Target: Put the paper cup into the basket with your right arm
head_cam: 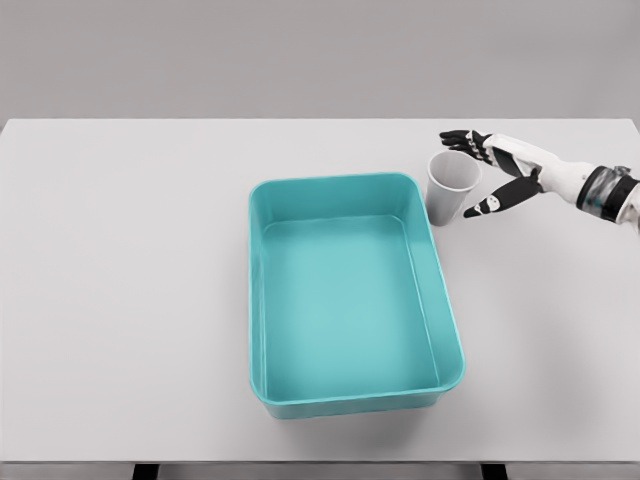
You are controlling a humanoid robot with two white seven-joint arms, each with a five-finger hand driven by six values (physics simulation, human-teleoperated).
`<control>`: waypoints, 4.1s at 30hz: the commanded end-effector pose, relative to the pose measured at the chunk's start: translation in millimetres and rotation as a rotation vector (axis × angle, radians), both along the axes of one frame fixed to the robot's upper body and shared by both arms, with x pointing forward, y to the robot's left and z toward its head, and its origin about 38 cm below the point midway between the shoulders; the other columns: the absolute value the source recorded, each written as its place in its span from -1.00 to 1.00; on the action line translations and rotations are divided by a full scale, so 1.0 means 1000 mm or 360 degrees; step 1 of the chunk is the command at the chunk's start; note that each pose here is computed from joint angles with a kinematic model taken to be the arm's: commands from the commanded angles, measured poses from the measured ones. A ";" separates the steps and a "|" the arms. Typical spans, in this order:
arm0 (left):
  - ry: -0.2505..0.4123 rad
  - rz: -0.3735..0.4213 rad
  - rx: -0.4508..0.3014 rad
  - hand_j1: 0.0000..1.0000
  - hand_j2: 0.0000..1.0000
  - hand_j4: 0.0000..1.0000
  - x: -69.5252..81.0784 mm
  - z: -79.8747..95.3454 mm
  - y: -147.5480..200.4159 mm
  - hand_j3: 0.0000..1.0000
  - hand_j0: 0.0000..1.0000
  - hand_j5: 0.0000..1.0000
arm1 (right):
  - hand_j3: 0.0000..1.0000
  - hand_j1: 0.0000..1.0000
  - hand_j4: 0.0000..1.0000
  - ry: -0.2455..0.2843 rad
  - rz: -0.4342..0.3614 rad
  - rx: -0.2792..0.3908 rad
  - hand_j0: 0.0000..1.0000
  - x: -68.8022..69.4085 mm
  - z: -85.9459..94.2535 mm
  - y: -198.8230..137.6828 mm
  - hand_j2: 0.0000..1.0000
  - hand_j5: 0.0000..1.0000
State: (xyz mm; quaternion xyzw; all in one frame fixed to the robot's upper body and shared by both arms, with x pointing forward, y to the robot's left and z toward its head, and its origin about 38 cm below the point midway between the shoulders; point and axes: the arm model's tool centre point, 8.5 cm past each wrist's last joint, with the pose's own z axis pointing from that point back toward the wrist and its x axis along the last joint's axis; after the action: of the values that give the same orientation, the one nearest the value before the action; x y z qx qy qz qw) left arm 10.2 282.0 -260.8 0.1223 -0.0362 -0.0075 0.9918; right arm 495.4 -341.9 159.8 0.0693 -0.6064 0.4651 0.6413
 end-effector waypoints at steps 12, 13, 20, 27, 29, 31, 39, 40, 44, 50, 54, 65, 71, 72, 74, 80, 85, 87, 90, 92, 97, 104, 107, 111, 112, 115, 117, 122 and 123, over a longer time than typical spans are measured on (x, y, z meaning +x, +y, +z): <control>0.0000 0.0000 0.0000 1.00 1.00 1.00 0.000 0.000 0.000 1.00 1.00 1.00 | 1.00 1.00 1.00 0.0020 -0.0012 0.0020 1.00 0.000 -0.005 0.000 1.00 1.00; 0.0000 0.0000 0.0000 1.00 1.00 1.00 0.000 0.000 0.000 1.00 1.00 1.00 | 1.00 1.00 1.00 0.0021 -0.0014 0.0020 1.00 0.000 -0.005 0.000 1.00 1.00; 0.0000 0.0000 0.0000 1.00 1.00 1.00 0.000 0.000 0.000 1.00 1.00 1.00 | 1.00 1.00 1.00 0.0035 -0.0025 0.0022 1.00 0.001 -0.009 -0.001 1.00 1.00; -0.0002 0.0000 0.0000 1.00 1.00 1.00 0.000 0.000 0.000 1.00 1.00 1.00 | 1.00 1.00 1.00 0.0032 -0.0011 0.0034 1.00 0.001 -0.009 0.004 1.00 1.00; 0.0003 0.0000 0.0000 1.00 1.00 1.00 -0.001 0.000 0.000 1.00 1.00 1.00 | 1.00 1.00 1.00 0.0031 -0.0006 0.0038 1.00 0.002 -0.009 0.006 1.00 1.00; 0.0000 0.0000 0.0000 1.00 1.00 1.00 0.000 0.000 0.000 1.00 1.00 1.00 | 1.00 1.00 1.00 0.0032 -0.0003 0.0039 1.00 0.002 -0.009 0.007 1.00 1.00; 0.0000 0.0000 0.0000 1.00 1.00 1.00 0.000 0.000 0.000 1.00 1.00 1.00 | 1.00 1.00 1.00 0.0029 0.0003 0.0042 1.00 0.002 -0.009 0.008 1.00 1.00; 0.0000 0.0000 0.0000 1.00 1.00 1.00 0.000 0.000 0.000 1.00 1.00 1.00 | 1.00 1.00 1.00 0.0029 0.0003 0.0042 1.00 0.002 -0.009 0.008 1.00 1.00; 0.0000 0.0000 0.0000 1.00 1.00 1.00 0.000 0.000 0.000 1.00 1.00 1.00 | 1.00 1.00 1.00 0.0035 0.0012 0.0048 1.00 0.002 -0.010 0.012 1.00 1.00; 0.0000 0.0000 0.0000 1.00 1.00 1.00 0.000 0.000 0.000 1.00 1.00 1.00 | 0.85 0.85 0.85 0.0036 0.0012 0.0045 0.85 0.002 -0.011 0.012 0.85 0.85; 0.0000 0.0000 0.0000 1.00 1.00 1.00 0.000 0.000 0.000 1.00 1.00 1.00 | 0.70 0.70 0.70 0.0034 0.0011 0.0044 0.70 0.001 -0.010 0.011 0.70 0.70; 0.0000 0.0000 0.0000 1.00 1.00 1.00 0.000 0.000 0.000 1.00 1.00 1.00 | 0.53 0.53 0.53 -0.0015 0.0009 0.0047 0.53 0.001 -0.003 0.003 0.53 0.53; 0.0000 0.0000 0.0000 1.00 1.00 1.00 0.000 0.000 0.000 1.00 1.00 1.00 | 0.54 0.54 0.54 -0.0067 0.0019 0.0073 0.54 0.001 0.002 0.002 0.54 0.54; 0.0000 0.0000 0.0000 1.00 1.00 1.00 0.000 0.000 0.000 1.00 1.00 1.00 | 0.54 0.54 0.54 -0.0077 0.0020 0.0081 0.54 0.001 0.004 0.002 0.54 0.54; 0.0000 0.0000 0.0000 1.00 1.00 1.00 0.000 0.000 0.000 1.00 1.00 1.00 | 0.55 0.55 0.55 -0.0101 0.0035 0.0087 0.55 0.001 0.006 0.003 0.55 0.55; 0.0000 0.0000 0.0000 1.00 1.00 1.00 0.000 0.000 0.000 1.00 1.00 1.00 | 0.55 0.55 0.55 -0.0164 0.0020 0.0110 0.55 0.002 0.020 -0.003 0.55 0.55; 0.0000 0.0000 0.0000 1.00 1.00 1.00 0.000 0.000 0.000 1.00 1.00 1.00 | 0.56 0.56 0.56 -0.0204 0.0029 0.0123 0.56 0.002 0.030 -0.003 0.56 0.56; 0.0000 0.0000 0.0000 1.00 1.00 1.00 0.000 0.000 0.000 1.00 1.00 1.00 | 0.56 0.56 0.56 -0.0248 0.0039 0.0143 0.56 0.002 0.040 -0.002 0.56 0.56; 0.0000 0.0000 0.0000 1.00 1.00 1.00 0.000 0.000 0.000 1.00 1.00 1.00 | 0.56 0.56 0.56 -0.0281 0.0042 0.0150 0.56 0.002 0.048 -0.003 0.56 0.56; 0.0000 0.0000 0.0000 1.00 1.00 1.00 0.000 0.000 0.000 1.00 1.00 1.00 | 0.56 0.56 0.56 -0.0314 0.0069 0.0153 0.56 0.000 0.056 0.000 0.56 0.56; 0.0000 0.0000 0.0000 1.00 1.00 1.00 0.000 0.000 0.000 1.00 1.00 1.00 | 0.56 0.56 0.56 -0.0415 0.0165 0.0171 0.56 -0.007 0.079 0.016 0.56 0.56; 0.0000 0.0000 0.0000 1.00 1.00 1.00 0.000 0.000 0.000 1.00 1.00 1.00 | 0.56 0.56 0.56 -0.0552 0.0221 0.0188 0.56 -0.016 0.112 0.020 0.56 0.56; 0.0000 0.0000 0.0000 1.00 1.00 1.00 0.000 0.000 0.000 1.00 1.00 1.00 | 0.56 0.56 0.56 -0.0593 0.0281 0.0191 0.56 -0.023 0.120 0.029 0.56 0.56; 0.0000 0.0000 0.0000 1.00 1.00 1.00 0.000 0.000 0.000 1.00 1.00 1.00 | 0.56 0.56 0.56 -0.0696 0.0503 0.0203 0.56 -0.046 0.140 0.070 0.56 0.56; 0.0000 0.0000 0.0000 1.00 1.00 1.00 0.000 0.000 0.000 1.00 1.00 1.00 | 0.56 0.56 0.56 -0.0708 0.0533 0.0206 0.56 -0.050 0.143 0.076 0.56 0.56; 0.0000 0.0000 0.0000 1.00 1.00 1.00 0.000 0.000 0.000 1.00 1.00 1.00 | 0.56 0.56 0.56 -0.0708 0.0622 0.0206 0.56 -0.059 0.142 0.092 0.56 0.56; 0.0000 0.0000 0.0000 1.00 1.00 1.00 0.000 0.000 0.000 1.00 1.00 1.00 | 0.56 0.56 0.56 -0.0698 0.0678 0.0198 0.56 -0.065 0.138 0.102 0.56 0.56; -0.0002 0.0000 0.0000 1.00 1.00 1.00 0.000 0.000 0.000 1.00 1.00 1.00 | 0.57 0.57 0.57 -0.0627 0.0747 0.0167 0.57 -0.070 0.118 0.115 0.57 0.57; 0.0000 0.0000 0.0000 1.00 1.00 1.00 0.000 0.000 0.000 1.00 1.00 1.00 | 0.57 0.57 0.57 -0.0618 0.0753 0.0160 0.57 -0.070 0.116 0.116 0.57 0.57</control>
State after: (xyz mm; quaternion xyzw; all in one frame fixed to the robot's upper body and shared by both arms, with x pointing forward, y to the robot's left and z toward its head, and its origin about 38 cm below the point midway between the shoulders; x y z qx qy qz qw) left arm 10.2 282.0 -260.8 0.1224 -0.0362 -0.0075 0.9918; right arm 427.8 -230.8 280.5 0.1420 -0.7125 0.5708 0.3826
